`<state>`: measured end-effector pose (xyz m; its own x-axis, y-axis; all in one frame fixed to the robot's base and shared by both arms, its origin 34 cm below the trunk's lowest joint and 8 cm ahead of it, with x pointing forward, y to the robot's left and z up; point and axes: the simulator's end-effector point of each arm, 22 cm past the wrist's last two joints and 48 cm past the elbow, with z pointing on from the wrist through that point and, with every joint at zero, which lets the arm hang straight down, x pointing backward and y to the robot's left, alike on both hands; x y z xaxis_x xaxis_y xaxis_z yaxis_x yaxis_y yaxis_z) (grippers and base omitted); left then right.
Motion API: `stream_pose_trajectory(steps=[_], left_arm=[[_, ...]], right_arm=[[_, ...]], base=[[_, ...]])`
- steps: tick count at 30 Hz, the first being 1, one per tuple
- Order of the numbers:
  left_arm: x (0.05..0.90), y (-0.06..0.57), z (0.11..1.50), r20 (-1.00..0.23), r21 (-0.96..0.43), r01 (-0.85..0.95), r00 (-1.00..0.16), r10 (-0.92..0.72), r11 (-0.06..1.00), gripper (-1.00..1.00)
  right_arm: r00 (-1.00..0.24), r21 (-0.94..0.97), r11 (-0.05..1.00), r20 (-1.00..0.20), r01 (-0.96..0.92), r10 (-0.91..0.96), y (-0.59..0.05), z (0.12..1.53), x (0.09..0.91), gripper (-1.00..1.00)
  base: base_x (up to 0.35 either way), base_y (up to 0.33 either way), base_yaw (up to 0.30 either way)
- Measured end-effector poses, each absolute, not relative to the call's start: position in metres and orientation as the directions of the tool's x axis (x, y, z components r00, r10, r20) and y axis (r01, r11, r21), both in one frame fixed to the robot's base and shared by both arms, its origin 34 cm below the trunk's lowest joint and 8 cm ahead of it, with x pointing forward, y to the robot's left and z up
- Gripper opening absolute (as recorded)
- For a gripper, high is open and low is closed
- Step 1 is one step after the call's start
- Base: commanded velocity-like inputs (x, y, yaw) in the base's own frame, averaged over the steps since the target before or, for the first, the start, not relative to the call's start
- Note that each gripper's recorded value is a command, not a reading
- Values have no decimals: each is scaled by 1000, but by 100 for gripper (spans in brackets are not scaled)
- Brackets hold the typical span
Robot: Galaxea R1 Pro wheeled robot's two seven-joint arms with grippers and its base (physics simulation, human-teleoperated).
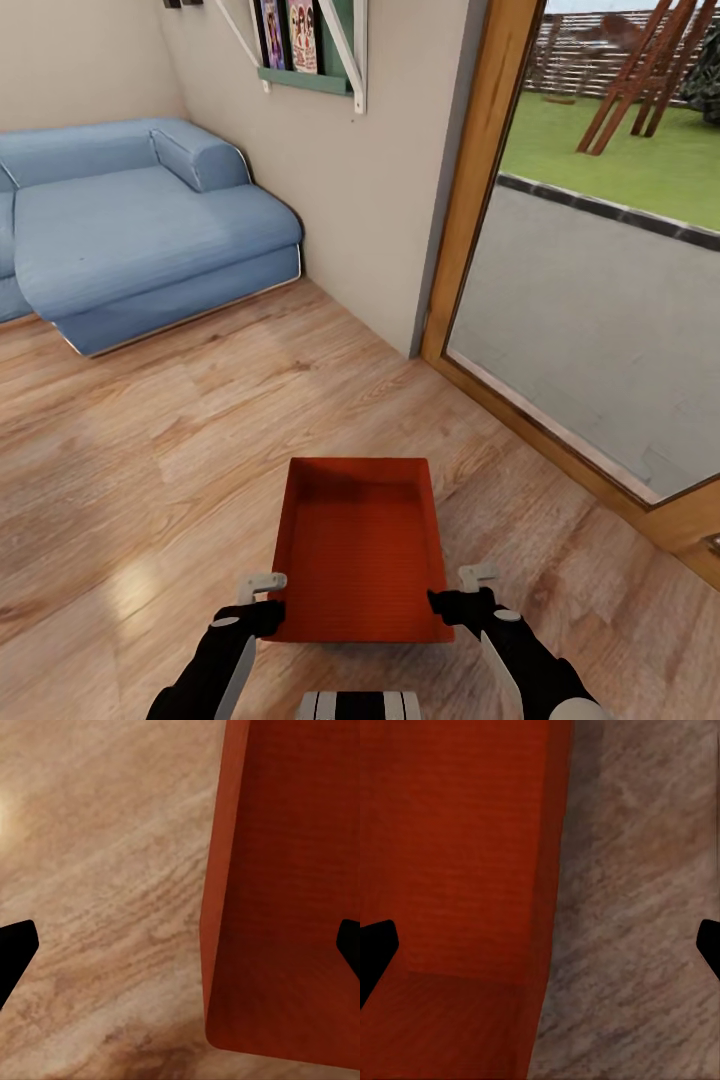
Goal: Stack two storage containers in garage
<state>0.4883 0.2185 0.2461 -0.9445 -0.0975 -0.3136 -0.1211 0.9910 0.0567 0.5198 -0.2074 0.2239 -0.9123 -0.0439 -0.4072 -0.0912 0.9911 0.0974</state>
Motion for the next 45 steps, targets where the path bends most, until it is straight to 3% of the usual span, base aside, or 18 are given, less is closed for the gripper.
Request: stream_pose_trajectory(steps=[24,31,45], left_arm=[[494,216,248,-274,56,-107,-958,-88,993,100],[509,191,253,-214,-41,-55,-975,-62,998,100],[505,204,249,-204,0,-12,-979,-12,1000,100]], right_arm=[[-901,97,991,-433,-90,-39,-207,226,525,100],[-901,97,991,-433,-89,-39,-207,226,525,100],[-906,100,991,-421,-86,-36,-207,223,520,100]], base=[[0,0,0],[0,0,0],[0,0,0]])
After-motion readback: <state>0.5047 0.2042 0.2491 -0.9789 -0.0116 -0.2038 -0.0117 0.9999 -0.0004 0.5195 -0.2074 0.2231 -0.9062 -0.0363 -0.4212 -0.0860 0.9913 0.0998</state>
